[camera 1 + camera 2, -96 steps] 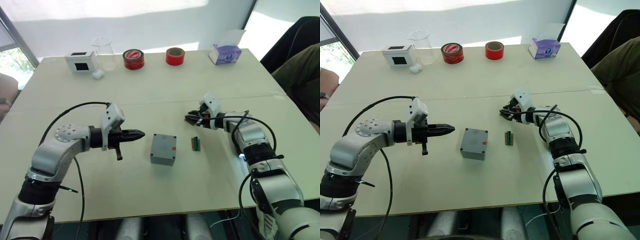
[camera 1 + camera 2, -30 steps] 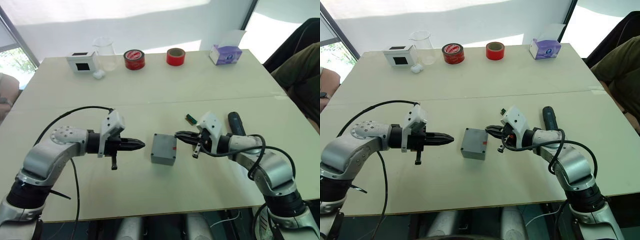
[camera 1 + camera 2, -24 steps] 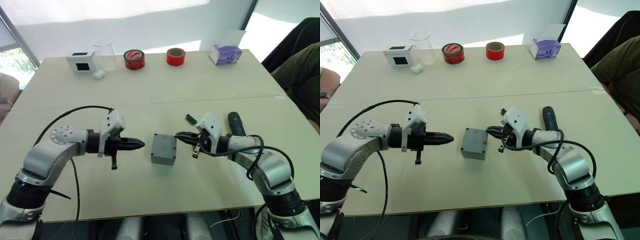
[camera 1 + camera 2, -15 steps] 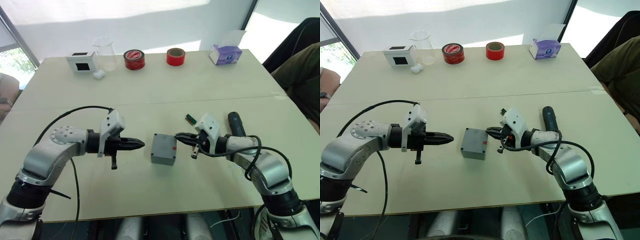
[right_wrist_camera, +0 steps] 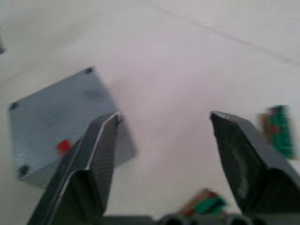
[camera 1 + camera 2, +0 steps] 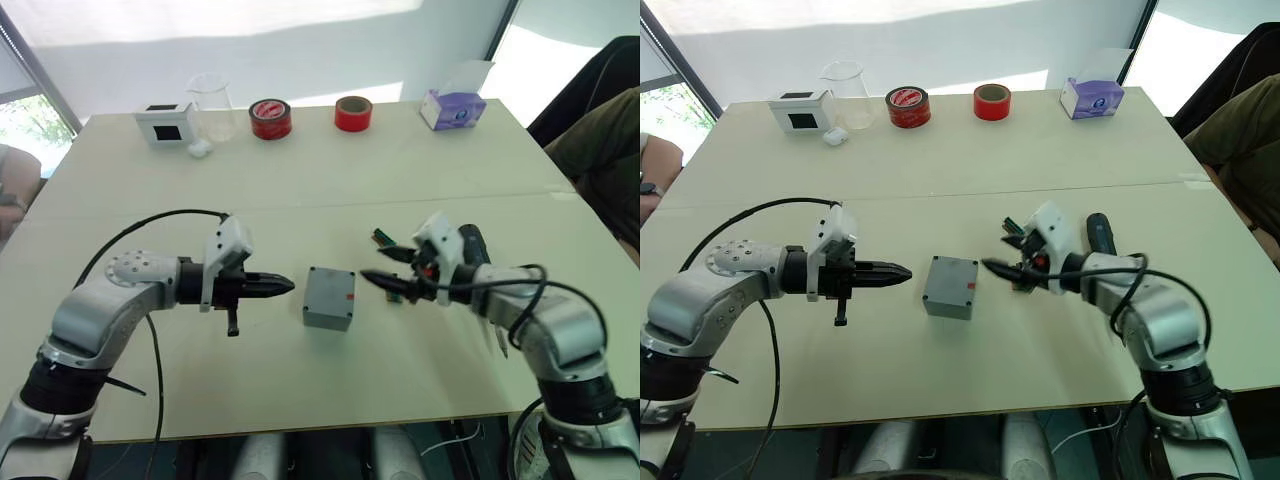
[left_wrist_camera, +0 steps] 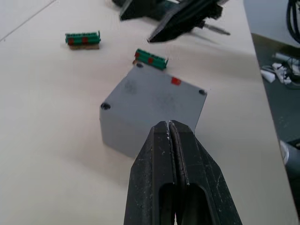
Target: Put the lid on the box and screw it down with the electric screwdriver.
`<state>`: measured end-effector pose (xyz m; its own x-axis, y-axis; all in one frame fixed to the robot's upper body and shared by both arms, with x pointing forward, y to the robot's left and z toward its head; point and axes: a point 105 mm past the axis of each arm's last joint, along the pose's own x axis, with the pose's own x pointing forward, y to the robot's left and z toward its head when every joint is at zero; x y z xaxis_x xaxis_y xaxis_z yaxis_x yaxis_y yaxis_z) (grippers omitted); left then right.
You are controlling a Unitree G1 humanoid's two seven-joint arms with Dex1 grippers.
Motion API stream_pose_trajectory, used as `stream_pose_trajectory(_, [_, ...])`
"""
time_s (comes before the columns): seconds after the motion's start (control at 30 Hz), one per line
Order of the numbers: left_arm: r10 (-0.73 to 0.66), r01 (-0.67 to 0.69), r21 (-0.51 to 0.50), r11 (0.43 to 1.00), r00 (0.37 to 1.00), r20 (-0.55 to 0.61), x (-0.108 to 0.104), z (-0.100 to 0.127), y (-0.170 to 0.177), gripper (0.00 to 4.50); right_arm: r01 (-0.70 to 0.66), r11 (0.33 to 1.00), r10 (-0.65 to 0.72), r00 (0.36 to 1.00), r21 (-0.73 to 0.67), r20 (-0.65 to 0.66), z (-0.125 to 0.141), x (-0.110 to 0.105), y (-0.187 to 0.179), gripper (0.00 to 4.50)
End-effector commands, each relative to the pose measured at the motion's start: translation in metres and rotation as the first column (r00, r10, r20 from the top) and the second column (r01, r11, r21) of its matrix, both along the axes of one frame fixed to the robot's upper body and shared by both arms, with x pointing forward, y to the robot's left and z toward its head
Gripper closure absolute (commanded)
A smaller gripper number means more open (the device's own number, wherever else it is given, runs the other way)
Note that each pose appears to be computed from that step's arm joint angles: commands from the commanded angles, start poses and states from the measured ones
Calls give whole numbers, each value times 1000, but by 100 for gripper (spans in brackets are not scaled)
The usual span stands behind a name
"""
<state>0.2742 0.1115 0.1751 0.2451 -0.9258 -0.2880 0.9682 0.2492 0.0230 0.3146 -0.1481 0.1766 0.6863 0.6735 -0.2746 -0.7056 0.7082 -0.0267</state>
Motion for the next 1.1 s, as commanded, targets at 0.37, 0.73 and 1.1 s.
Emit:
stream_pose_trajectory(0.37, [-184, 187, -10, 982, 974, 132, -14, 26, -27, 450, 400, 867, -496, 736, -297, -460, 18, -10, -131, 9])
stream_pose_trajectory(0.73, [-162, 169, -37, 985, 977, 141, -16, 22, -34, 450, 364, 860, -510, 627, -357, -589, -6, -3, -131, 9])
stream_pose_trajectory(1.1, [-104, 112, -52, 992, 985, 135, -16, 17, -32, 450, 255, 853, -515, 552, -455, -656, -36, -3, -122, 53])
